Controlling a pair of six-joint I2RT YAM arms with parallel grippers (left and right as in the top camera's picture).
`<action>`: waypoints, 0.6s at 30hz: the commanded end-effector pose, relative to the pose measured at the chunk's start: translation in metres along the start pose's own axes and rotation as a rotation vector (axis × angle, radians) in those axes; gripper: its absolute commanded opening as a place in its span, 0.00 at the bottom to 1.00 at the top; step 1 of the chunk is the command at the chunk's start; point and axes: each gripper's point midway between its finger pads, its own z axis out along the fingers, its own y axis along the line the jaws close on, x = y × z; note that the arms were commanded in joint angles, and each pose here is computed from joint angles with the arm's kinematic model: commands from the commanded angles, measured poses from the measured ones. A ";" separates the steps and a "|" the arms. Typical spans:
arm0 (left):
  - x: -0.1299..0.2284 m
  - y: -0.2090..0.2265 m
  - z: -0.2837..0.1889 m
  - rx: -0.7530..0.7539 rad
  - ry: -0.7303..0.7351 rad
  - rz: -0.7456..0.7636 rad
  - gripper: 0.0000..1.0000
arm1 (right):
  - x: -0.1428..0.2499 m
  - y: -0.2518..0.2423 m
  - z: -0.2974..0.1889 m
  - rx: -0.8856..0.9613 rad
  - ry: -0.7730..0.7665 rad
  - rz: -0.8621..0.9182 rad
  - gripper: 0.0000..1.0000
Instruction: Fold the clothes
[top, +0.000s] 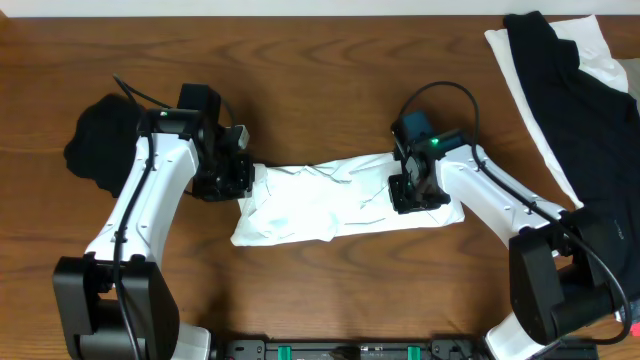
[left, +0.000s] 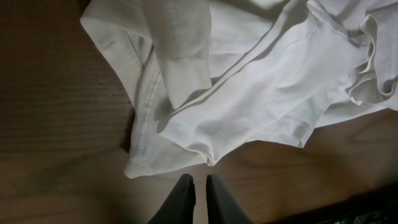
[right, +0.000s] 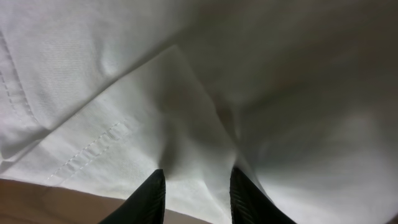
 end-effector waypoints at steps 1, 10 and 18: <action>0.001 -0.001 -0.003 0.006 -0.009 -0.003 0.11 | 0.001 0.000 0.004 -0.010 0.008 -0.020 0.30; 0.001 -0.001 -0.003 0.006 -0.009 -0.002 0.11 | 0.021 0.031 0.000 -0.209 0.076 -0.290 0.05; 0.001 -0.001 -0.003 0.006 -0.009 -0.002 0.12 | -0.009 0.030 -0.004 -0.173 -0.035 -0.308 0.16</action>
